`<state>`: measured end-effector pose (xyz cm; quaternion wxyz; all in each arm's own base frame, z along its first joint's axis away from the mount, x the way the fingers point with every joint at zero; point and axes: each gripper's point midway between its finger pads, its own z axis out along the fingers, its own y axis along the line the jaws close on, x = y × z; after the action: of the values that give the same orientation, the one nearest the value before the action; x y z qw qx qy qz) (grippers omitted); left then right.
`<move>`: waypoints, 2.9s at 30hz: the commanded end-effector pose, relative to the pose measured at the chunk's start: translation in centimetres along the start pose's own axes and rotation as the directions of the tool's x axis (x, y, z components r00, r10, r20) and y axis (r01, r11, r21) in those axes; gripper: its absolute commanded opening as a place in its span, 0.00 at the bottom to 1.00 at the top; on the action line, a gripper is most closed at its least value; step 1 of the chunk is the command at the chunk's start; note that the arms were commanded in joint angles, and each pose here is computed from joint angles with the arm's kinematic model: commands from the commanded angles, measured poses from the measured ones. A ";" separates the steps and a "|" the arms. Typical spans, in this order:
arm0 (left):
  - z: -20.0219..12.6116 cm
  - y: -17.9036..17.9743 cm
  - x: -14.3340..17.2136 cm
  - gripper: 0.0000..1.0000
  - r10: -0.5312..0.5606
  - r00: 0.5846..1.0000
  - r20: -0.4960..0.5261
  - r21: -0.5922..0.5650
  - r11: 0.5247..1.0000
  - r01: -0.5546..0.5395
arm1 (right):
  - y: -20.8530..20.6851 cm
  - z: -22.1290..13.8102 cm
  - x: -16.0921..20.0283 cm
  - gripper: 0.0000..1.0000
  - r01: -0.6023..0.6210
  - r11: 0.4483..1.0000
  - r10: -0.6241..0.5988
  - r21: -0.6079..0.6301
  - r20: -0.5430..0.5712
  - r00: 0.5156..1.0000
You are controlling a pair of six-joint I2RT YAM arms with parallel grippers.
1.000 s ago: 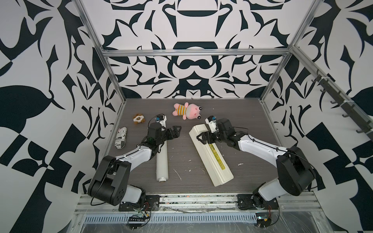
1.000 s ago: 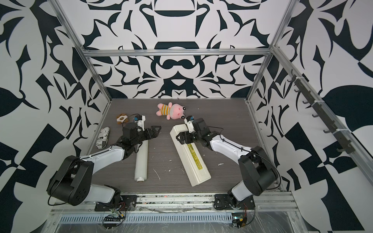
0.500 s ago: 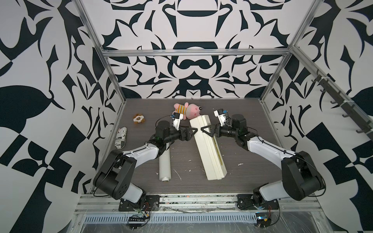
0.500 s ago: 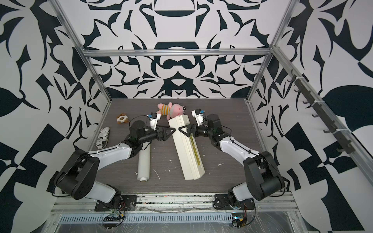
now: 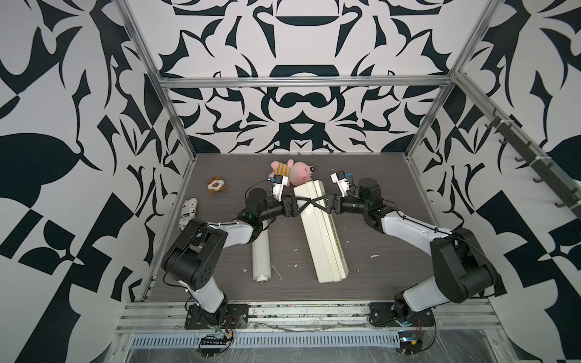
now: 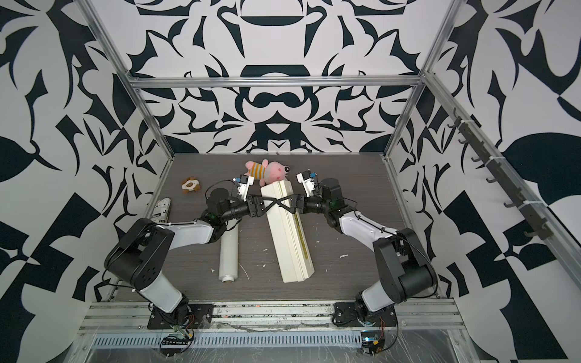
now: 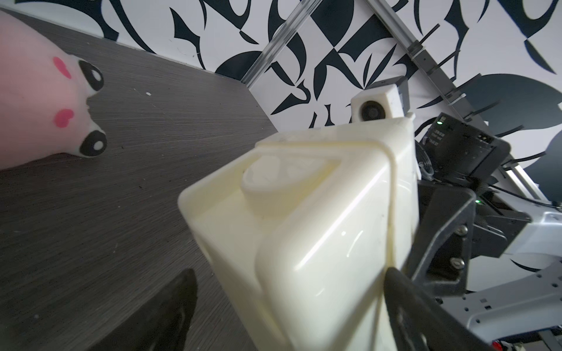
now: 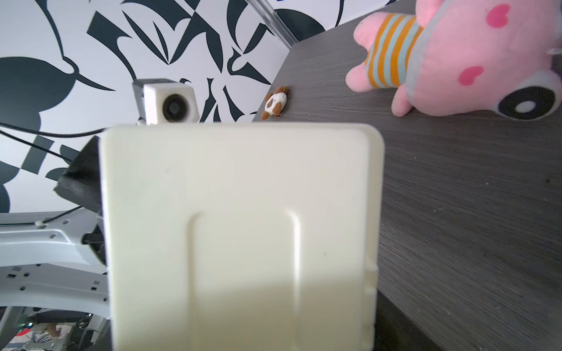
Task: Put plastic wrap rolls into dispensers
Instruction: Open the lid of the plastic wrap cutting box, then place the lid at the center of the board.
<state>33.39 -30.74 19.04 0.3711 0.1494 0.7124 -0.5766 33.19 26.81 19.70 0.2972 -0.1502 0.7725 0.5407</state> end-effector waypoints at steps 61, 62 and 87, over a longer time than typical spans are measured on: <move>-4.7 -2.0 -5.8 0.48 -0.026 0.982 0.189 -0.005 1.000 0.027 | 1.1 -3.4 -4.9 0.76 -0.013 1.000 0.012 0.006 0.140 0.990; -4.8 -2.0 -5.9 0.48 -0.026 0.981 0.191 0.003 1.000 0.026 | 0.2 -3.7 -5.2 0.76 -0.040 0.998 0.034 0.041 0.147 0.989; -3.0 -4.3 -4.8 0.49 -0.093 0.994 0.063 0.209 0.975 0.078 | -22.8 -12.7 1.4 0.99 0.250 0.190 0.270 0.949 -0.296 0.916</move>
<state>33.06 -27.56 23.75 0.3459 0.1065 0.6618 -0.6565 40.46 7.70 3.09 0.1424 0.0051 0.9876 -0.0655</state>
